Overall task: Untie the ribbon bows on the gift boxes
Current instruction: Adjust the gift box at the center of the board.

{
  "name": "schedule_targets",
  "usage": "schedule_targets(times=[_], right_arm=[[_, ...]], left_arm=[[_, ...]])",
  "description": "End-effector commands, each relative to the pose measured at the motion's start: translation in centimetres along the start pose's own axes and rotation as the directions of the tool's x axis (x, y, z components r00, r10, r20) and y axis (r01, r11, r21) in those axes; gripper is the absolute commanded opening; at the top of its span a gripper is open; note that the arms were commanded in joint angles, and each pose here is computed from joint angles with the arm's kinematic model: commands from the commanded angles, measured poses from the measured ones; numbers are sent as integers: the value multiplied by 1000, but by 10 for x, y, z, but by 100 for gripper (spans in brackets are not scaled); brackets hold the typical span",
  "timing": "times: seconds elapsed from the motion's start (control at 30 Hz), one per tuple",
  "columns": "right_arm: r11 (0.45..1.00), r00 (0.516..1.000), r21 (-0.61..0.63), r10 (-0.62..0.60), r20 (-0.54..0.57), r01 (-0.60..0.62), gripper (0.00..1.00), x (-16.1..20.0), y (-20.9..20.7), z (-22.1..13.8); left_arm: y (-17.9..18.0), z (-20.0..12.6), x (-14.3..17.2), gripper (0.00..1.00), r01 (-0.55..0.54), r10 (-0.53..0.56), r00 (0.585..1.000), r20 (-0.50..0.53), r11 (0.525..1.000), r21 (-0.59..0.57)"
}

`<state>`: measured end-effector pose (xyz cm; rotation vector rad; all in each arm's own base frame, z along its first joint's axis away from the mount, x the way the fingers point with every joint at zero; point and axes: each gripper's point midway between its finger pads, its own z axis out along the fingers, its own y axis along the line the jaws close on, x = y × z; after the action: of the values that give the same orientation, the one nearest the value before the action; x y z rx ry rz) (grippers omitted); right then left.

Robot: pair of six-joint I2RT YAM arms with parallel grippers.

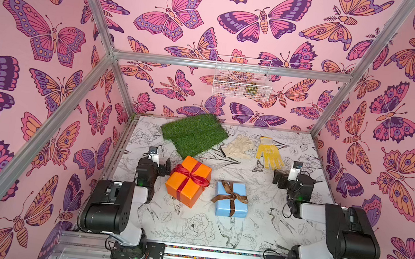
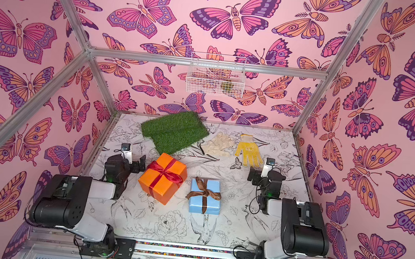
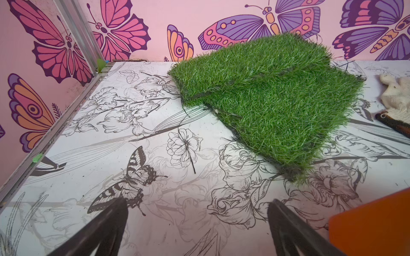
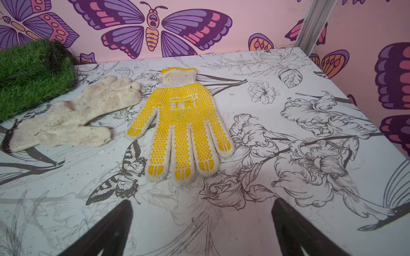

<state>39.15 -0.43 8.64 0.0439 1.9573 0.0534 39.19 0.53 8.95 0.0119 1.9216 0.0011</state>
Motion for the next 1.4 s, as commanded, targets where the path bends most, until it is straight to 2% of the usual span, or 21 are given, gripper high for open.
schedule_targets(times=[0.0,0.47,0.97,1.2,1.37], right_arm=[[1000,1000,-10,-6,13,6,99,-8,3,1],[1000,1000,-10,-6,13,6,99,-9,3,1],[1000,1000,21,4,27,-4,98,-16,-2,-4],[998,1000,54,18,5,-18,99,-36,2,-26],[999,999,-32,28,-19,-29,98,-56,31,-38]], left_arm=[[0,2,-1,100,-4,4,1000,0,1000,13],[0,3,0,100,16,-16,1000,-8,999,40],[4,-1,-3,99,26,-26,1000,9,1000,14],[12,-27,-30,97,23,-19,999,49,997,-70],[-4,-47,-69,98,19,-13,996,83,997,-69]])
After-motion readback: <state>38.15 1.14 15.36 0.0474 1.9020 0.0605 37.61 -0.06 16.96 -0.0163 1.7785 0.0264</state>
